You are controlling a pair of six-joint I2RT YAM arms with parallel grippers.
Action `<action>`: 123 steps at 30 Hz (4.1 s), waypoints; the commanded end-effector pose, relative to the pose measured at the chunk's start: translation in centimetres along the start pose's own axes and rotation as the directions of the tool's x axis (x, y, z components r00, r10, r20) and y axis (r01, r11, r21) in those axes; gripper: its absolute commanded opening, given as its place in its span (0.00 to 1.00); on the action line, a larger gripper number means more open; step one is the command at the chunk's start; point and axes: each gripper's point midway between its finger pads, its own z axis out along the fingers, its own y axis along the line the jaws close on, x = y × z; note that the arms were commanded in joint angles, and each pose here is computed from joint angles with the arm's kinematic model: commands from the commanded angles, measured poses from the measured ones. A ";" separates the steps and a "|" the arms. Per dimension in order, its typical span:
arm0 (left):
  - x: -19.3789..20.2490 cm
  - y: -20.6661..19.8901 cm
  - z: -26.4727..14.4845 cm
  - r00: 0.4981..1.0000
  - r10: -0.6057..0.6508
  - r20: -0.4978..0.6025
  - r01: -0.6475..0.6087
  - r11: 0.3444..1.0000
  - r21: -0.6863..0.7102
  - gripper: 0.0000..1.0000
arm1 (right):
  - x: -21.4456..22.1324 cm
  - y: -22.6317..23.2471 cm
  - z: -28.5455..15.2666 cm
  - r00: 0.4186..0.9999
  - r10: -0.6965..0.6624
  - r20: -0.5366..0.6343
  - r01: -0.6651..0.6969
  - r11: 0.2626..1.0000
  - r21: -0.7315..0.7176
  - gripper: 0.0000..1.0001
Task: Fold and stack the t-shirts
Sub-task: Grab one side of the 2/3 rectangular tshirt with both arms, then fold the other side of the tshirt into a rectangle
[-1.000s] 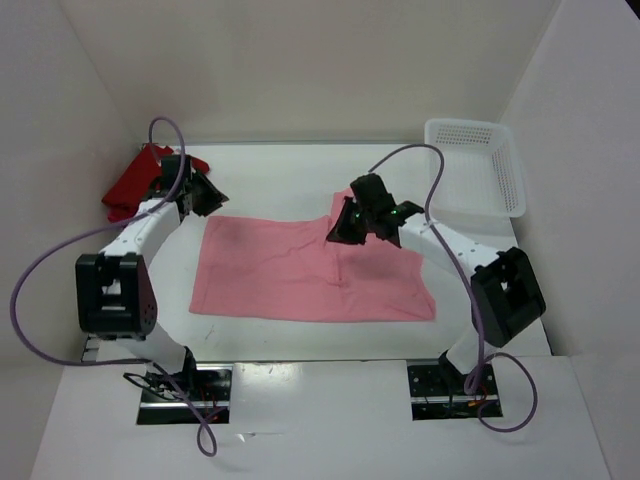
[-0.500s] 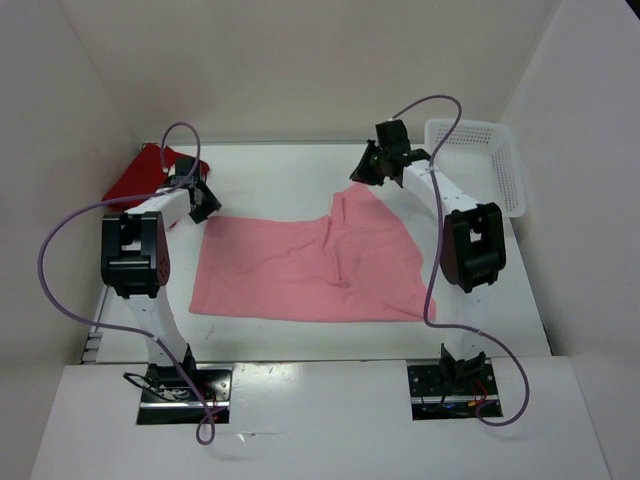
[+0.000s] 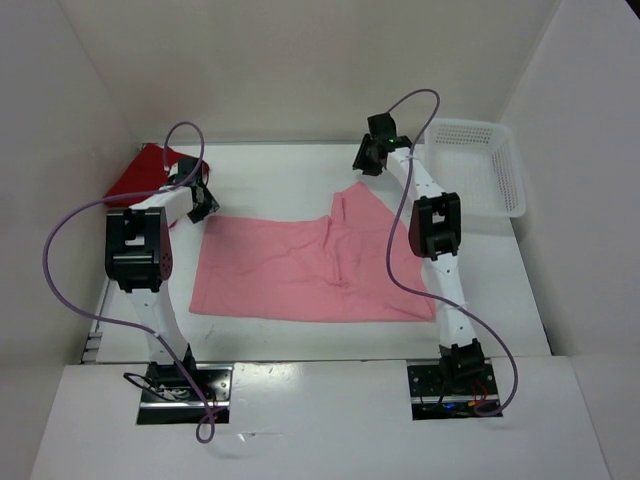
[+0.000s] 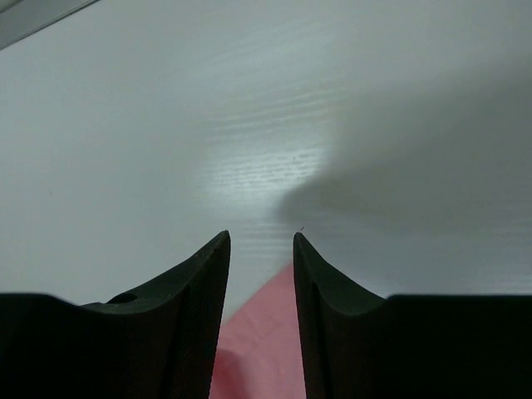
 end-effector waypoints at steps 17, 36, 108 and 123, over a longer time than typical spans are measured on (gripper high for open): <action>0.7 0.3 0.1 0.999 0.038 -0.022 -0.037 0.999 0.018 0.39 | 2.9 -1.6 1.1 0.994 -0.065 -0.085 0.075 0.990 0.116 0.42; 0.9 -0.7 -0.2 0.999 0.008 -0.034 -0.006 0.998 0.069 0.13 | 3.4 -1.4 -0.7 0.995 -0.082 -0.055 0.089 0.988 0.125 0.12; 6.8 6.9 -13.4 0.999 -0.009 -0.052 0.012 0.999 0.050 0.00 | 21.2 -13.1 -33.7 0.915 0.391 -0.102 -0.376 0.916 0.139 0.03; 4.9 2.4 -16.1 1.000 -0.028 -0.014 0.031 0.958 0.285 0.42 | 20.6 -10.4 -34.0 0.953 0.264 -0.150 -0.260 0.965 0.042 0.03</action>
